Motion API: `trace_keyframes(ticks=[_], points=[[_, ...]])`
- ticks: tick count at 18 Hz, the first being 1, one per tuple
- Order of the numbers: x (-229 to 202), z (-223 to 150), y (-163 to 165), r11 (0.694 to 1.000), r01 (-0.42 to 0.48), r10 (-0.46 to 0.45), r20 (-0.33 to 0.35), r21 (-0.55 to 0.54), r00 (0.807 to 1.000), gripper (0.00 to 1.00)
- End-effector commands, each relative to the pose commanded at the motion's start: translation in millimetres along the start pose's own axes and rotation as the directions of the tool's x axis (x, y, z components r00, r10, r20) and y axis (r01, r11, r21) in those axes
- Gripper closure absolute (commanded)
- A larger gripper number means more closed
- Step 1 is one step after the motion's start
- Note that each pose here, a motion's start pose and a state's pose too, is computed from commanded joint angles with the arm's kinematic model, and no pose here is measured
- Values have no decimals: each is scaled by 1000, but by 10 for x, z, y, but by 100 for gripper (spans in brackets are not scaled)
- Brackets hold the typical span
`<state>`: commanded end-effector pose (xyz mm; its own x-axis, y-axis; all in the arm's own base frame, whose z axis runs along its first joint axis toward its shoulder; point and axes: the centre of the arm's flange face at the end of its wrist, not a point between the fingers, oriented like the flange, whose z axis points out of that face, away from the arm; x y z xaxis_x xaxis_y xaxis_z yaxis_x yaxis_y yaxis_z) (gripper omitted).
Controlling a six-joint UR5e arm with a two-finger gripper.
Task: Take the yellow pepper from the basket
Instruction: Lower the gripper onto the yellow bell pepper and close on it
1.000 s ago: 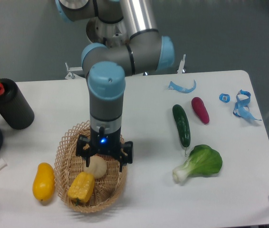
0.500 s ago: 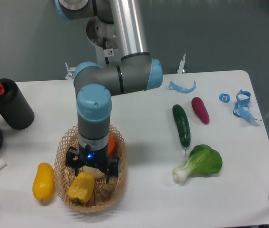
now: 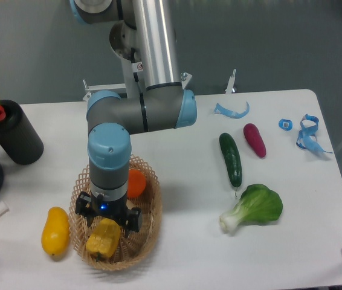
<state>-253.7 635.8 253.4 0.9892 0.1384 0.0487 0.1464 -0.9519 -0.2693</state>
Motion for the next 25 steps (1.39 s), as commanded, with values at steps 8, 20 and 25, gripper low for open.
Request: trace_keyframes(ticks=[8, 20, 25], points=[[-2, 104, -52, 1000, -5, 5, 0, -8, 1000, 0], [77, 284, -53, 999, -19, 20, 8, -40, 1000, 0], [149, 297, -72, 999, -27, 27, 4, -39, 1000, 0]])
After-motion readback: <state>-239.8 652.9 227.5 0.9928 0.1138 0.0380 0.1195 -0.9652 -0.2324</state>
